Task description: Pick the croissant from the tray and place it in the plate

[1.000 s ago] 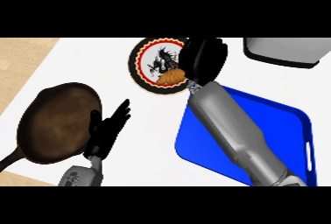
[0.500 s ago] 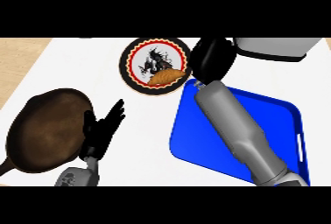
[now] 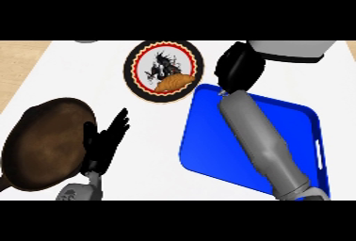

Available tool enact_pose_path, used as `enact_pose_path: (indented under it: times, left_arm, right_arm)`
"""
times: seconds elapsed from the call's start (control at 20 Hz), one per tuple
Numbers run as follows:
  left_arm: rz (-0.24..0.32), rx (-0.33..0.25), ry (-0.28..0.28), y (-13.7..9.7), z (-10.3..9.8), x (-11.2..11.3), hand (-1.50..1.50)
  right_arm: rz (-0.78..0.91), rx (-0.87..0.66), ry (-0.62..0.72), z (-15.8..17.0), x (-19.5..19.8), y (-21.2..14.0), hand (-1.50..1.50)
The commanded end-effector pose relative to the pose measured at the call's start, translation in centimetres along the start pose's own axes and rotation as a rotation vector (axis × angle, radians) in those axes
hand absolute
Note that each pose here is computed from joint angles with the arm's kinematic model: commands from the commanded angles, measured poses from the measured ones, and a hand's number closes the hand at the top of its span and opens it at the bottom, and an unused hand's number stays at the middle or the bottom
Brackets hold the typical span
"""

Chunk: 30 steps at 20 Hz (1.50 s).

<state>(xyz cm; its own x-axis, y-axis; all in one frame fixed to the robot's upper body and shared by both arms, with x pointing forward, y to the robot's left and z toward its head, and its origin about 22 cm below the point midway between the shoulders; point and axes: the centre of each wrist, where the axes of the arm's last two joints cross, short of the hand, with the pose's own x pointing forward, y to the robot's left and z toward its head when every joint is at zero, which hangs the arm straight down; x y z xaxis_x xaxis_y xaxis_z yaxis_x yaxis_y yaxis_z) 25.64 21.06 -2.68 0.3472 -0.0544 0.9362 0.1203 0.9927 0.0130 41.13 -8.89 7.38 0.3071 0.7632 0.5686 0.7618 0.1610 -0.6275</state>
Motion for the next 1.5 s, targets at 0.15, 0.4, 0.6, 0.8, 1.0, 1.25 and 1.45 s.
enact_pose_path:
  times: [0.15, 0.4, 0.6, 0.8, 1.0, 1.25, 1.45]
  left_arm:
    - [-0.001, -0.052, -0.014, -0.4, -0.2, 0.1, 0.0]
    - [-0.01, -0.032, -0.018, -0.5, -0.2, 0.2, 0.0]
    - [0.002, -0.036, -0.013, -0.7, -0.3, 0.6, 0.0]
    - [-0.003, -0.025, -0.01, -0.9, -0.2, 0.0, 0.0]
    - [0.005, -0.002, 0.001, -0.5, -0.1, -1.0, 0.0]
    - [0.012, 0.008, 0.024, 0.9, 0.7, -1.1, 0.0]
    - [0.022, 0.055, 0.023, 0.3, 0.5, -1.2, 0.0]
  right_arm:
    - [0.114, 0.174, 0.418, 1.0, -3.4, 2.3, -1.5]
    - [-0.016, 0.188, 0.406, 1.4, -3.6, 2.8, -1.5]
    - [-0.182, 0.114, 0.324, 2.1, -4.3, 2.8, -1.5]
    - [-0.35, 0.008, 0.303, 1.7, -2.9, 2.3, -1.5]
    - [-0.422, -0.016, 0.376, 2.4, -3.4, 2.2, -1.5]
    - [-0.529, 0.075, 0.393, 4.7, -2.2, 0.8, -1.5]
    - [-0.589, 0.209, 0.355, 9.7, -3.4, -1.0, -1.5]
